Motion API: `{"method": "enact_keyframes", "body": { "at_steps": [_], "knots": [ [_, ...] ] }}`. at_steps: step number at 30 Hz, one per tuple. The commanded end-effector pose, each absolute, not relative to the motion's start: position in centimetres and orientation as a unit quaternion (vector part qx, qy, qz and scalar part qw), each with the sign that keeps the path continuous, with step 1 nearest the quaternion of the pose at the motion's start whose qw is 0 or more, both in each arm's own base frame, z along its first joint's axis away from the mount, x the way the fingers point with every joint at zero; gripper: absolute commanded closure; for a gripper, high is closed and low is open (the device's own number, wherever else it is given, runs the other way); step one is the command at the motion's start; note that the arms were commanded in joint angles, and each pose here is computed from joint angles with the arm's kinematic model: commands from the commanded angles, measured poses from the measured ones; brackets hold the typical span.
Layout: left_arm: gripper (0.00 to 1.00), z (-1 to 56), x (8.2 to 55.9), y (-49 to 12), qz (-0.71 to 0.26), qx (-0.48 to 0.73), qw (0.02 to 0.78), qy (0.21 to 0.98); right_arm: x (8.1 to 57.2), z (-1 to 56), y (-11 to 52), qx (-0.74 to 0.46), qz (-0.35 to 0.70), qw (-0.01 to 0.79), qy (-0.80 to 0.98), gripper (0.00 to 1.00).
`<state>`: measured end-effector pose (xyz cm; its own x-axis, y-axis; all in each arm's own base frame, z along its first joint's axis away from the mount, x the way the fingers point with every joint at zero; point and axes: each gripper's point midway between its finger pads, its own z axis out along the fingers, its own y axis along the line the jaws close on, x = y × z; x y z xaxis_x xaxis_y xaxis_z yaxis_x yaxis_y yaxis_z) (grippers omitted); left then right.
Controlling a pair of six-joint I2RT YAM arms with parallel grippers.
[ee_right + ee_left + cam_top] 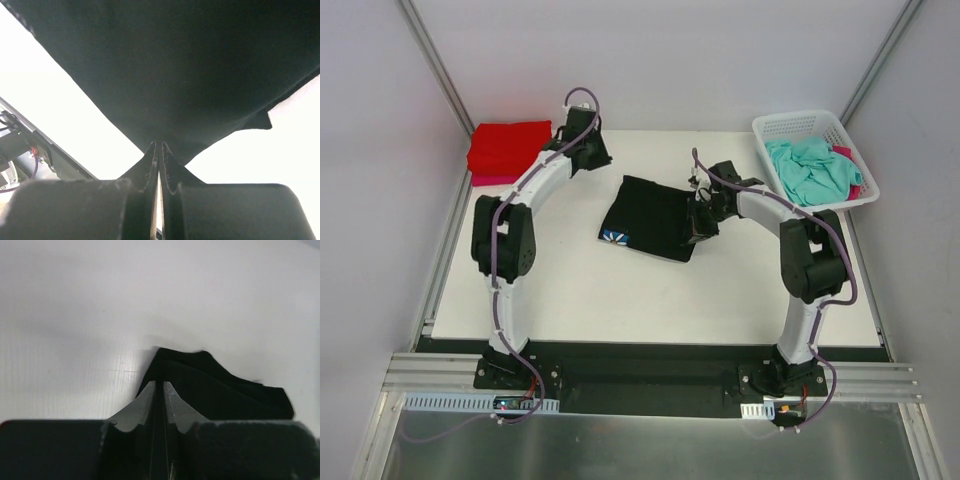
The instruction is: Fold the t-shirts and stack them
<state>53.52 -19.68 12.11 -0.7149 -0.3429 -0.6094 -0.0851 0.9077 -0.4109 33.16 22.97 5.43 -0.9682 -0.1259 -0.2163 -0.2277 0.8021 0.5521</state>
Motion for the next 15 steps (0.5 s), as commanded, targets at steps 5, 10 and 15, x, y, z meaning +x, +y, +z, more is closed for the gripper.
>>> {"method": "enact_keyframes", "body": {
  "at_steps": [5,10,15],
  "knots": [
    [0.89,19.3,49.6,-20.3,-0.238,-0.080,0.382,0.889,33.1,9.1,23.2,-0.107,0.303,0.119,0.939,0.99],
    [0.91,16.7,49.3,-22.9,-0.274,-0.076,0.339,0.897,33.0,9.1,23.2,-0.109,0.303,0.116,0.940,0.99],
    [0.92,16.0,49.8,-25.6,-0.300,-0.052,0.325,0.895,33.3,9.3,23.2,-0.114,0.301,0.119,0.939,0.99]
  ]
}}
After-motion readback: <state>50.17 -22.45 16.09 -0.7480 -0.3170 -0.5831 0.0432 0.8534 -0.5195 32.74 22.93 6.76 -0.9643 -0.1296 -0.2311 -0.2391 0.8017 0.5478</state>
